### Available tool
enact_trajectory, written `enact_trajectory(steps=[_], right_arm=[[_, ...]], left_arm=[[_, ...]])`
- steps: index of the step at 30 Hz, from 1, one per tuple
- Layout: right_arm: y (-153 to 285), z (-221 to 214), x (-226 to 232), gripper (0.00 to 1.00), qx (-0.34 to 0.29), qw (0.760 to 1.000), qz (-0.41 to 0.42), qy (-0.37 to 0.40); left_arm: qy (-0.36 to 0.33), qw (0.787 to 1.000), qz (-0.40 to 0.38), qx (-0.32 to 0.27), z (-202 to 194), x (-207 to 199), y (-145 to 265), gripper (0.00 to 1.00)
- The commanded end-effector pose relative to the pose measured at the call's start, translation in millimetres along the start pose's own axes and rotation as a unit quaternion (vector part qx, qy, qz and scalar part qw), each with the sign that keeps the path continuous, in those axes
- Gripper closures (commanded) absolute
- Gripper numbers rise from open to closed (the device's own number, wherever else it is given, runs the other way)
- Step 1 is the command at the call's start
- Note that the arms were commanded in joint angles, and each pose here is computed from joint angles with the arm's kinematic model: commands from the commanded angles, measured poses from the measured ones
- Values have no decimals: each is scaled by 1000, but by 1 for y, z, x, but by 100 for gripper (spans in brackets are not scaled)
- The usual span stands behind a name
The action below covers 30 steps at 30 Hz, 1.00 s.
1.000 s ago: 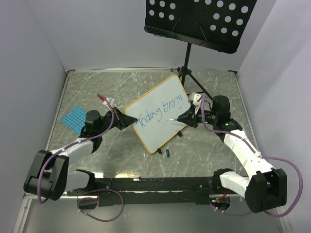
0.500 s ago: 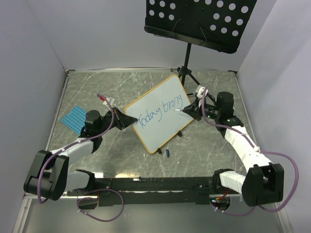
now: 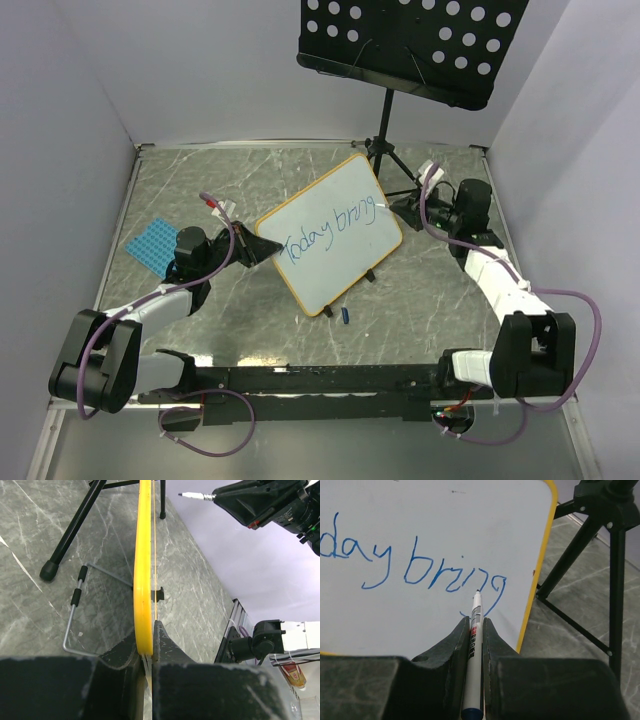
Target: Write a sentence on the whiteboard
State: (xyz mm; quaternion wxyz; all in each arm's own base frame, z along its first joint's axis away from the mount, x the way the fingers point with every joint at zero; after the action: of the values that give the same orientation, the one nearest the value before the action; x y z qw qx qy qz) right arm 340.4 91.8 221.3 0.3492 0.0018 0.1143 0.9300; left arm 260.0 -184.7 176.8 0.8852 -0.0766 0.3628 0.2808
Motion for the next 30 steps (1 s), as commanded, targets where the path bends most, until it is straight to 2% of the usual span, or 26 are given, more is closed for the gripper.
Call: enact_trajectory(steps=[1,12,30], right_arm=[[-7,24,-18,100,-37,998,-20,39],[-12,13,-48,100,-35,996,-76,29],[-26,8,-55,100,-36,997,-62,9]], left_arm=[[-15,998,-13,68,-31,4,4,99],[-14,997,-15,70,-33,5,4,99],[-12,997,-14,72,-34,6,3,99]])
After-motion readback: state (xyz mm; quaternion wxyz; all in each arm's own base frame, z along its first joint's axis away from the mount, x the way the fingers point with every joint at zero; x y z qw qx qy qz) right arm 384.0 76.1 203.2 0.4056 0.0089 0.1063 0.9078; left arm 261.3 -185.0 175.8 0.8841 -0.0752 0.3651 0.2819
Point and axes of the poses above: each gripper's point midway between its finger pads, its own y axis back along the fingers, its own x axis along the line the jaws close on, z = x × y, the point moved 4 cm from there along y, back along the fingers
